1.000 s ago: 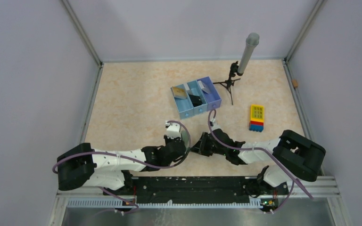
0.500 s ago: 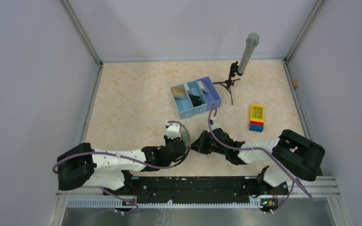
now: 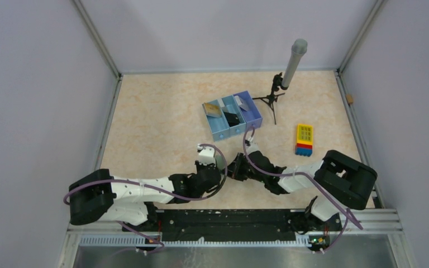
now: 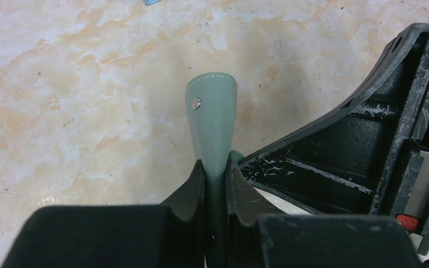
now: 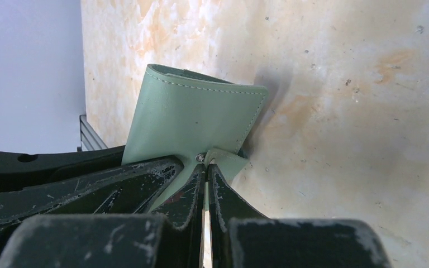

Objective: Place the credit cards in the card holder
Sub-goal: Close the card holder at the center of the board.

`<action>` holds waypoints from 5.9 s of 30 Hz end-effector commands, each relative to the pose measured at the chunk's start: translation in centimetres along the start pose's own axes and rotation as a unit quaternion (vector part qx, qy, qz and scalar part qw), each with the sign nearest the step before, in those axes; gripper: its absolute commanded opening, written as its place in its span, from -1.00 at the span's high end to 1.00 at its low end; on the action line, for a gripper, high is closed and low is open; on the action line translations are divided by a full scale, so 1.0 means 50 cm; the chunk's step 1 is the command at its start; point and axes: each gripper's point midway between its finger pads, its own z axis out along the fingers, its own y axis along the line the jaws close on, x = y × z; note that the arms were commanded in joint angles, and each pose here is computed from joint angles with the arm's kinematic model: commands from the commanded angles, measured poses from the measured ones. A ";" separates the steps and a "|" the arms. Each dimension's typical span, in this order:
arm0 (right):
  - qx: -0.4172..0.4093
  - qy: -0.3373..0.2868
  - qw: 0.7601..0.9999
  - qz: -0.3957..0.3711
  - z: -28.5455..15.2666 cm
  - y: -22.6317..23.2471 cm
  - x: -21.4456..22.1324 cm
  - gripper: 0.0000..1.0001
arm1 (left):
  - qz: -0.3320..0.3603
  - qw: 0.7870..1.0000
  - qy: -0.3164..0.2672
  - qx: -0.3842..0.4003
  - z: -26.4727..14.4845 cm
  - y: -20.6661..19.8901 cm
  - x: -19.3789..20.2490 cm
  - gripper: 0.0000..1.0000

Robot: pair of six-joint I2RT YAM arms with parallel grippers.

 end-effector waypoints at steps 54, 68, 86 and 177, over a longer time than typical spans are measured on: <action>-0.091 -0.022 0.994 -0.052 0.040 0.081 -0.032 1.00 | 0.006 0.996 0.050 0.078 -0.001 -0.043 0.067 1.00; -0.087 -0.053 0.989 -0.107 0.041 0.078 -0.073 1.00 | 0.014 0.992 0.070 0.106 -0.013 -0.046 0.091 1.00; -0.113 -0.055 0.987 -0.105 0.068 0.097 -0.077 1.00 | 0.021 0.988 0.085 0.129 -0.015 -0.060 0.107 1.00; -0.200 0.034 0.978 -0.058 0.092 0.202 -0.018 1.00 | -0.035 0.967 0.149 0.203 -0.005 -0.079 0.139 1.00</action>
